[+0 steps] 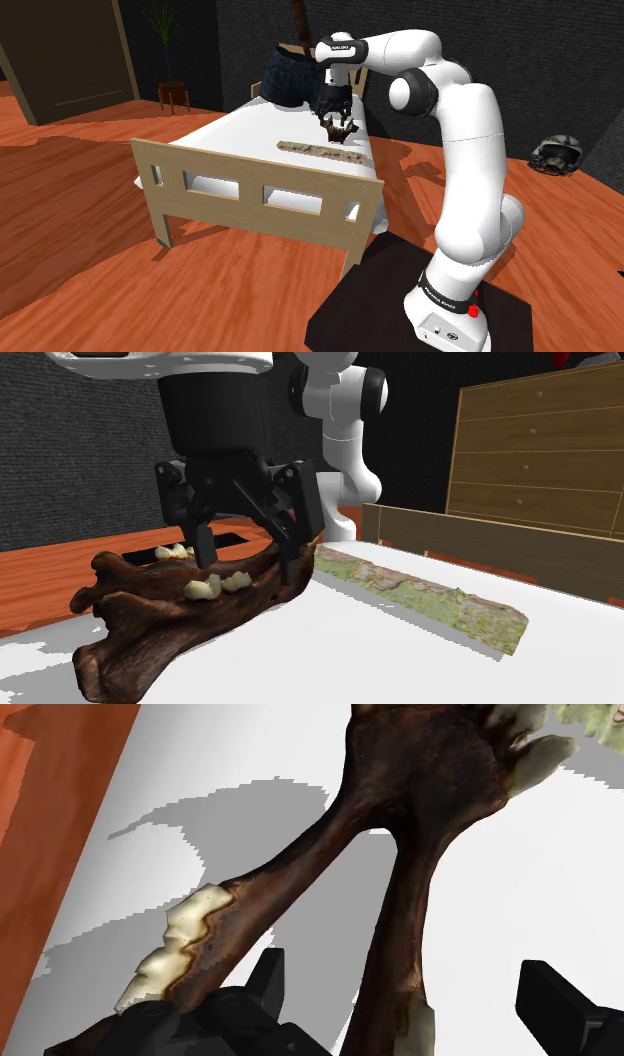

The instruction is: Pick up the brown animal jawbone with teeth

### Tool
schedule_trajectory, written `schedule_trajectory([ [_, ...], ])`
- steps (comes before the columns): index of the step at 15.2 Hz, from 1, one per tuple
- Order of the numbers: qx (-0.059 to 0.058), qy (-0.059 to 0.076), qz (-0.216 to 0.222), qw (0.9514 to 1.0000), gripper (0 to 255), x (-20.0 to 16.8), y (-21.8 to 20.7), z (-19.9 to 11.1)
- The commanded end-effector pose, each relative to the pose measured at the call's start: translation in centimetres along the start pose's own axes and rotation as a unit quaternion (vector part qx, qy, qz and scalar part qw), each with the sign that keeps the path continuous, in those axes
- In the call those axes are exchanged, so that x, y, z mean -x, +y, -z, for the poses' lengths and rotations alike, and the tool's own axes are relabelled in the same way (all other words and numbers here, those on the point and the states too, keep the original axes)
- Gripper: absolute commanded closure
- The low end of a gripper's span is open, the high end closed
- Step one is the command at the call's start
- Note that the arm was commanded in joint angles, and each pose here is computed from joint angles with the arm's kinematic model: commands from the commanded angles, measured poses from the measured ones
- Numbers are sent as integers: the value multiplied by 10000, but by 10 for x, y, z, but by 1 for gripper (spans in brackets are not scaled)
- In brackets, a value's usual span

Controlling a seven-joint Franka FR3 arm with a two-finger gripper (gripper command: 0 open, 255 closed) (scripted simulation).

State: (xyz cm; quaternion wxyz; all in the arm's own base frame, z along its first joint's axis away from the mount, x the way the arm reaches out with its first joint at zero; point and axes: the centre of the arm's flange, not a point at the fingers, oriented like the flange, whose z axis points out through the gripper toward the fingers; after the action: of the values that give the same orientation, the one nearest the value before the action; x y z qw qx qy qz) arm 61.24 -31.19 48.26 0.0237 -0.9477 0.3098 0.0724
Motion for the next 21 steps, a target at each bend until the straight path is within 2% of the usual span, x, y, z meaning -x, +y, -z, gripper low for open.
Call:
schedule_trajectory([
  [1,-1,2,-4,10000,0,-2,0,-11],
  [5,-1,2,-4,10000,0,-4,0,-25],
  [6,-1,2,-4,10000,255,-5,0,-25],
  [15,-1,2,-4,10000,255,-4,0,-25],
  [21,-1,2,-4,10000,255,1,0,7],
])
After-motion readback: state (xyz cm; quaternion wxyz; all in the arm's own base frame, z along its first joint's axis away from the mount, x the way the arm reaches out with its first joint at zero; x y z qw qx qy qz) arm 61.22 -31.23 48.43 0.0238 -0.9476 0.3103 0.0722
